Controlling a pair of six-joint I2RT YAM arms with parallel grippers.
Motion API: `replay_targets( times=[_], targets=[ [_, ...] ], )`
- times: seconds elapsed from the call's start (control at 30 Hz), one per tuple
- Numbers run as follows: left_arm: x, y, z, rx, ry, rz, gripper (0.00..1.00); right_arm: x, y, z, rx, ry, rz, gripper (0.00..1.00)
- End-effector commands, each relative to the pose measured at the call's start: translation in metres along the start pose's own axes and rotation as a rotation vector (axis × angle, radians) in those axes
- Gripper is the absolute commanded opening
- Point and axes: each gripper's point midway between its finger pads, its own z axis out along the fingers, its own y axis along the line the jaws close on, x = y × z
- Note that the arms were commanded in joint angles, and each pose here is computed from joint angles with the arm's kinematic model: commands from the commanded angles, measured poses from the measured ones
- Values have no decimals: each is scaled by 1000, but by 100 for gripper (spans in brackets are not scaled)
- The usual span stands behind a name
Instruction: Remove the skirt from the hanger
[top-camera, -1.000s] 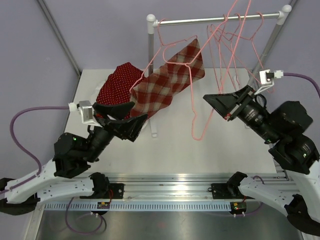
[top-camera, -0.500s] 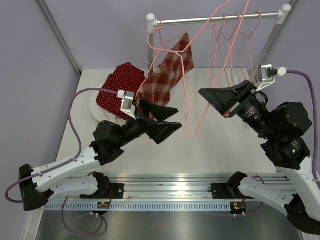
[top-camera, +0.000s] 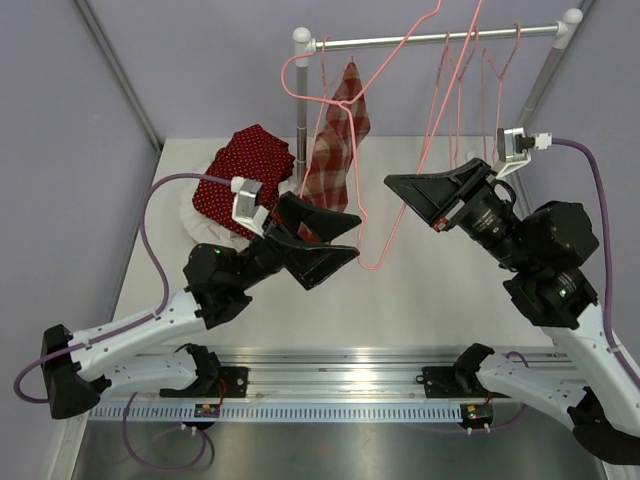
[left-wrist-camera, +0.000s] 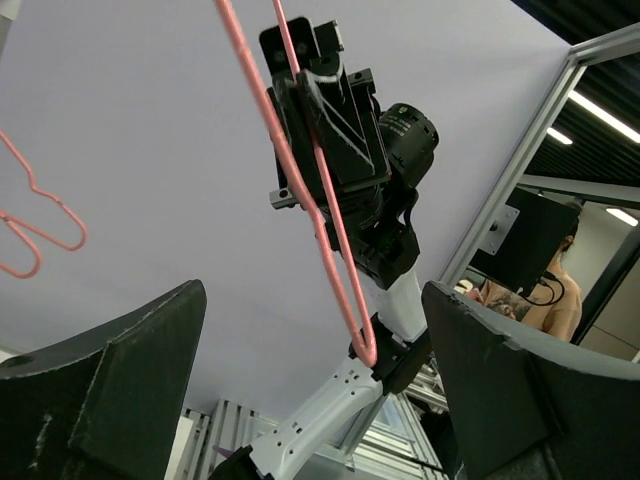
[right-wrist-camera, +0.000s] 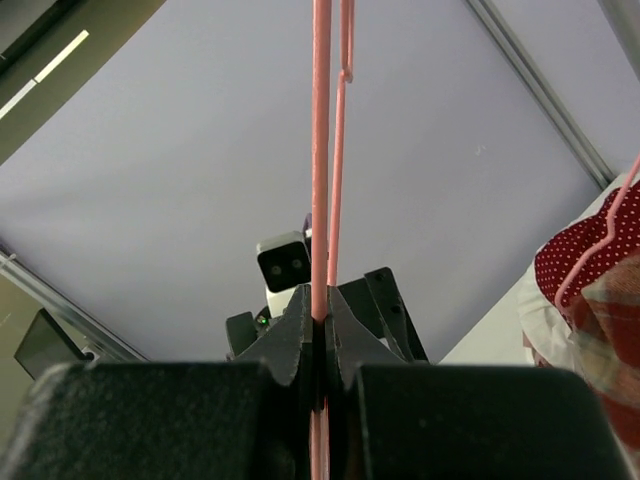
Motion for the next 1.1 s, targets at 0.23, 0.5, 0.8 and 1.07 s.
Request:
replay_targets(
  times=[0.23,0.5,0.8,1.07],
  targets=[
    [-6,-8,24,96,-38,-23,82,-7,24,7,-149,-46,42,0],
    [-15,0,32,21,-40,17,8,6,12,0,-147,-36,87,0],
    [4,39,0,-297,120,116,0,10,-3,-8,-73,-38,68,0],
    [-1,93,-100,-820,253,254,0,-31,-3,-45,115,-138,-118,99]
  ],
)
